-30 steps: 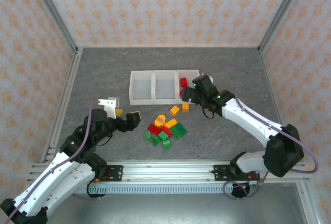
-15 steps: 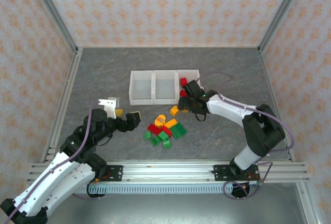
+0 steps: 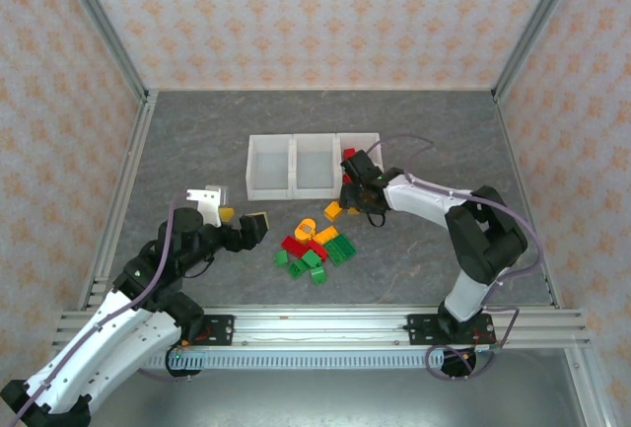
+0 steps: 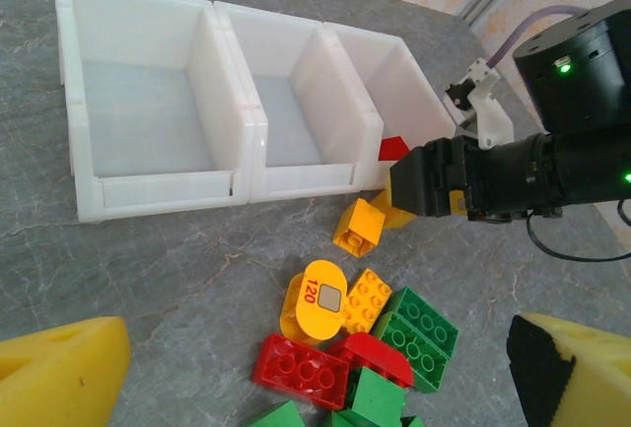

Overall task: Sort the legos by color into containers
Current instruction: Pick up the lego from the center of the table, then place the lego in the container, then pick up the lego from the center of the table, then place the lego in the container, then move the lego to the center of the table, then pick up the lego from the center of the table.

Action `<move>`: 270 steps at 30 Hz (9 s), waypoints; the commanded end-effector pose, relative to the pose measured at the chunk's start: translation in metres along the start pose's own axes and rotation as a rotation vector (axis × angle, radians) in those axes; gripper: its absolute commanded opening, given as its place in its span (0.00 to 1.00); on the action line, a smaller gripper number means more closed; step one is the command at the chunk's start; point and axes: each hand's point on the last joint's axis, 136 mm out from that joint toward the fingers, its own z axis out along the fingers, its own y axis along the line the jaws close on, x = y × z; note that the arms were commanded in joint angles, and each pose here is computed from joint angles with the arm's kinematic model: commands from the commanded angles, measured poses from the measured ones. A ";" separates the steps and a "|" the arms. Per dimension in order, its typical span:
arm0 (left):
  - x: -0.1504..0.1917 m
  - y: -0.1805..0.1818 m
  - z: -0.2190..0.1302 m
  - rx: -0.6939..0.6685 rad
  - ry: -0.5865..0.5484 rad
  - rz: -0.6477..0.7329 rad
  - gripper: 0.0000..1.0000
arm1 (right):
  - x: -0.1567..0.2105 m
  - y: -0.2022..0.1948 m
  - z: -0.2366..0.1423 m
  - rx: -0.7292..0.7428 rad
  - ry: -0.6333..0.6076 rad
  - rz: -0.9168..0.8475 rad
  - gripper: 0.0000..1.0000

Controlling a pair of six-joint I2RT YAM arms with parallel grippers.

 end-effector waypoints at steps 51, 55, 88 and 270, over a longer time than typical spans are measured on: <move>-0.002 -0.011 -0.002 0.054 -0.001 0.004 0.99 | -0.098 0.150 -0.002 -0.234 -0.047 -0.192 0.49; -0.002 -0.011 -0.002 0.054 -0.004 0.004 0.99 | -0.092 0.152 -0.009 -0.231 -0.040 -0.221 0.55; -0.003 -0.013 -0.004 0.069 -0.010 0.007 0.99 | 0.004 0.077 -0.024 -0.081 -0.133 0.036 0.84; 0.001 -0.009 0.002 0.045 0.015 0.001 0.99 | 0.067 0.026 0.004 0.082 0.092 -0.328 0.44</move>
